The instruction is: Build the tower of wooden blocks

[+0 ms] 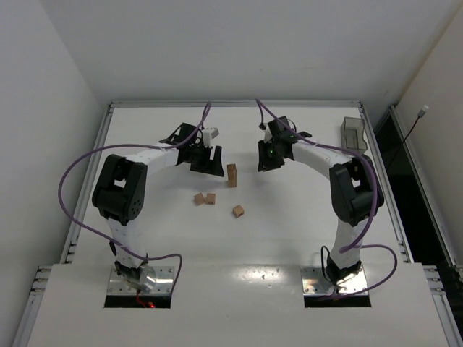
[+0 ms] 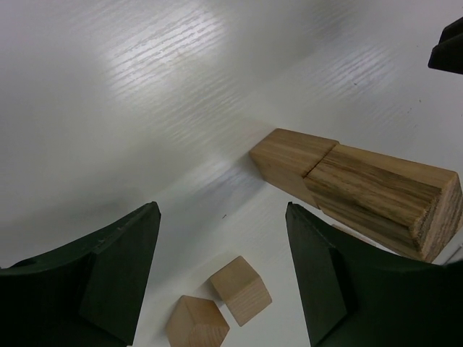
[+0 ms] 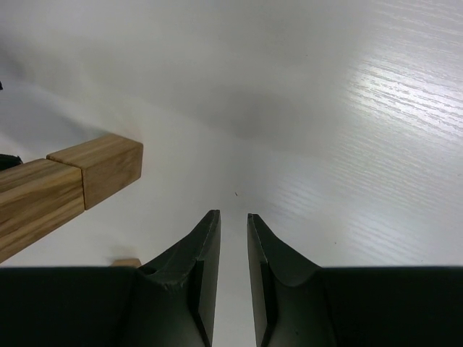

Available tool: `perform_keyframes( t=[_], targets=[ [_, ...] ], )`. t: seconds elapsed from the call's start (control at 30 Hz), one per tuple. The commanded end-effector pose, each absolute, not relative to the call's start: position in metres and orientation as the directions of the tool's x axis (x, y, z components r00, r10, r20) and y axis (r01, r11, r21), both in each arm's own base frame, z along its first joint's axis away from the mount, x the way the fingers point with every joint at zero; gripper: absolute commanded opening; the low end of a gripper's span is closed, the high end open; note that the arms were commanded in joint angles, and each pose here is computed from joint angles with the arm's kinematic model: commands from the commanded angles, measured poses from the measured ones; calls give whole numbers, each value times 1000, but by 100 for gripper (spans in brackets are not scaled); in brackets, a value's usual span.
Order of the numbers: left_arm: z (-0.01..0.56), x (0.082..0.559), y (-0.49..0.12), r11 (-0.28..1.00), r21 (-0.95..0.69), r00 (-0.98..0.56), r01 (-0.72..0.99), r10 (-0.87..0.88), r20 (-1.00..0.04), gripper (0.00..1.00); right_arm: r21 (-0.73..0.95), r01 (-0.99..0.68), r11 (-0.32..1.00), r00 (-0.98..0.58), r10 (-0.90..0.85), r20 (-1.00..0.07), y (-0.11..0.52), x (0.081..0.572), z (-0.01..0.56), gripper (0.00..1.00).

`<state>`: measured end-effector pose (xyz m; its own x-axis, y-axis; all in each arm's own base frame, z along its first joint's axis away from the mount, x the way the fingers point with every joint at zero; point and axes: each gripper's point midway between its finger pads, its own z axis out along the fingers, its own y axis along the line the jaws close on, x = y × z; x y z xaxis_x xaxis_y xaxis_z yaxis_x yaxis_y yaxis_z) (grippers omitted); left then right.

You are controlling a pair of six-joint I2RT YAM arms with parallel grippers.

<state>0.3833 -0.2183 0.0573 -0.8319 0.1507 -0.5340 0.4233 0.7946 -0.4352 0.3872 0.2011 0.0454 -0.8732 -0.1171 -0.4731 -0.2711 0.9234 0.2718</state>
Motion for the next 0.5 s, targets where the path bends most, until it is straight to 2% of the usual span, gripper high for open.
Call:
perform_keyframes(
  t=[0.0,0.47],
  targets=[
    [68,386,-232,769,-457,-821,447,151,-550,67,283,-288,915,-840,-99,-533,203,395,68,19],
    [65,387,-236,766,-458,-824,450,160,-543,71,298,-296,908,-842,-101,-530,206,396,68,19]
  ],
)
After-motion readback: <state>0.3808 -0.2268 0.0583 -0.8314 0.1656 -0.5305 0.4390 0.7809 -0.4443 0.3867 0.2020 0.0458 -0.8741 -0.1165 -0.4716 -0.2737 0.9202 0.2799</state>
